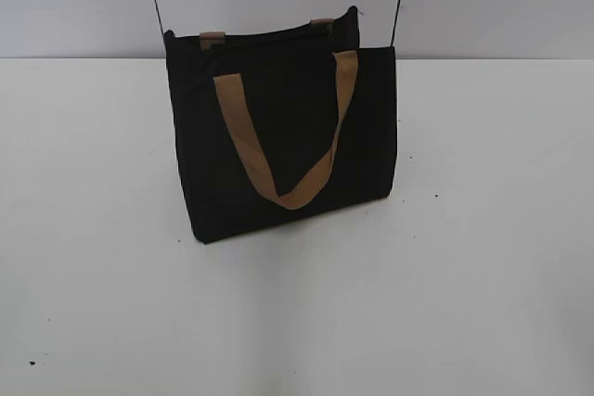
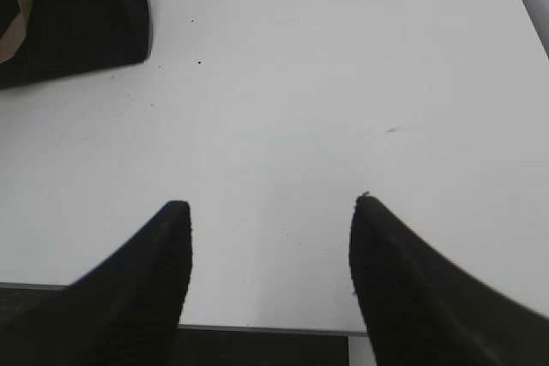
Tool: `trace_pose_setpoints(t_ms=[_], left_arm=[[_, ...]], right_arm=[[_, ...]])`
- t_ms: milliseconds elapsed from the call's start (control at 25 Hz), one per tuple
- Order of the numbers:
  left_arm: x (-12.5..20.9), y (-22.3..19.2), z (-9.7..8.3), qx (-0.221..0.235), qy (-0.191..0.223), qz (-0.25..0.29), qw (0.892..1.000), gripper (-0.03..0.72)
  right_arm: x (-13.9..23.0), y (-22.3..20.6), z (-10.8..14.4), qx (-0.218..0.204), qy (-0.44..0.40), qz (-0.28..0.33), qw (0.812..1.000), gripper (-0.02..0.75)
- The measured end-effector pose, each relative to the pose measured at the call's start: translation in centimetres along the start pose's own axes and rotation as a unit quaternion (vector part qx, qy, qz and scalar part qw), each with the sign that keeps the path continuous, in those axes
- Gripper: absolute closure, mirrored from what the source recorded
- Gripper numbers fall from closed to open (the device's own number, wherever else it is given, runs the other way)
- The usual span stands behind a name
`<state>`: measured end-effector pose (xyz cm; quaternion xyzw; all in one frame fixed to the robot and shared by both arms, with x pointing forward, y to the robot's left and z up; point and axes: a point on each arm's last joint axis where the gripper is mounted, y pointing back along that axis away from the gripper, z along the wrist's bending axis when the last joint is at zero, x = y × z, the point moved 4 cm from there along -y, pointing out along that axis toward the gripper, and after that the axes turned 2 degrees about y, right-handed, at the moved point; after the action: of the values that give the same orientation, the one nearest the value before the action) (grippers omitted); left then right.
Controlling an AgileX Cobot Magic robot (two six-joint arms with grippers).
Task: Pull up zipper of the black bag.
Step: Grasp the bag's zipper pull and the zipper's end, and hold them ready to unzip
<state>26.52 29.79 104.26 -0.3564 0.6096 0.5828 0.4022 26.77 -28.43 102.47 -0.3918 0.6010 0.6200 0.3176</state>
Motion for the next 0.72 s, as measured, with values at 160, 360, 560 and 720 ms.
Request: trace_pose_setpoints(t_ms=[160,360,560,720], left_arm=[[0.00,0.00,0.00,0.000,0.000,0.000,1.000,0.447],[0.00,0.00,0.00,0.000,0.000,0.000,1.000,0.447],[0.00,0.00,0.00,0.000,0.000,0.000,1.000,0.447],[0.00,0.00,0.00,0.000,0.000,0.000,1.000,0.447]], right_arm=[[0.00,0.00,0.00,0.000,0.000,0.000,1.000,0.288],[0.00,0.00,0.00,0.000,0.000,0.000,1.000,0.288],[0.00,0.00,0.00,0.000,0.000,0.000,1.000,0.288],[0.00,0.00,0.00,0.000,0.000,0.000,1.000,0.288]])
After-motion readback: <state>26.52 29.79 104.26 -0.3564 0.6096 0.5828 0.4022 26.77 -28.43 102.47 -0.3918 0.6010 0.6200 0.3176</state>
